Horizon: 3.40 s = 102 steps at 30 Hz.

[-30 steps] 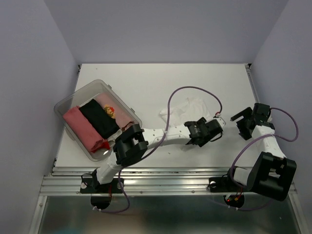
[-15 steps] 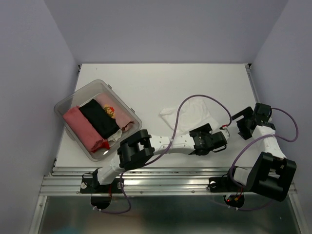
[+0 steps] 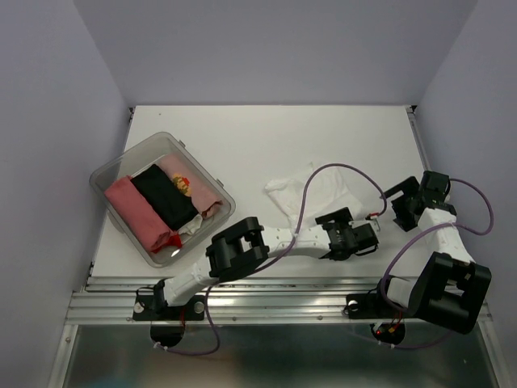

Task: Roll the t-shirts
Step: Roll the T-shirt to the center of the board.

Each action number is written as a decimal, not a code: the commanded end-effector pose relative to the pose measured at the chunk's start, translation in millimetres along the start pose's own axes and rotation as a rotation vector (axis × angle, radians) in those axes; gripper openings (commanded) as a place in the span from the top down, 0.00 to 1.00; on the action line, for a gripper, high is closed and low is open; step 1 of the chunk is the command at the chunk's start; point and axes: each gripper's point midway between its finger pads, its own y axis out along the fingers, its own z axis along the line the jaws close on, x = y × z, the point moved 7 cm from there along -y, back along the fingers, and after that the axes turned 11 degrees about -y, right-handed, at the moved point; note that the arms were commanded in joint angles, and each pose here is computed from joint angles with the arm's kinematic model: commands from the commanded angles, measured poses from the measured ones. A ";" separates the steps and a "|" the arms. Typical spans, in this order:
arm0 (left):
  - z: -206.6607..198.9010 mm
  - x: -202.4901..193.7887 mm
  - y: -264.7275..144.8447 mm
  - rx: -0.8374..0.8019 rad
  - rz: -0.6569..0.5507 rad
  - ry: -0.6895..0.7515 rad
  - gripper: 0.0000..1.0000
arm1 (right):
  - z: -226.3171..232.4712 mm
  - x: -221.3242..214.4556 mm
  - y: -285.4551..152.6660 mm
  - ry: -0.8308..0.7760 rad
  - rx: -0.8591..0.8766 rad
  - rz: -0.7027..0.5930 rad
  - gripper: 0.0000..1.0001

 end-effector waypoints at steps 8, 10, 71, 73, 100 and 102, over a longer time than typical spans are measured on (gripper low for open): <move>-3.3 -10.5 23.2 0.154 0.038 0.059 0.26 | 6.3 8.0 -5.3 0.001 0.050 -0.055 0.09; -1.7 -12.4 26.8 0.172 0.042 0.061 0.27 | 6.4 7.8 -5.5 -0.001 0.053 -0.055 0.10; 45.5 26.6 7.1 -1.272 0.369 -0.641 1.00 | 32.8 20.5 -32.9 -0.087 0.230 -0.075 0.10; 45.7 20.8 11.6 -1.290 0.390 -0.668 1.00 | 33.5 19.8 -34.6 -0.093 0.239 -0.073 0.11; 59.0 -11.7 56.0 -1.370 0.480 -0.777 1.00 | 38.1 -84.1 -41.3 -0.254 0.335 0.108 0.99; 61.5 -10.7 58.6 -1.303 0.484 -0.765 1.00 | 40.4 -81.4 -39.6 -0.259 0.322 0.095 0.99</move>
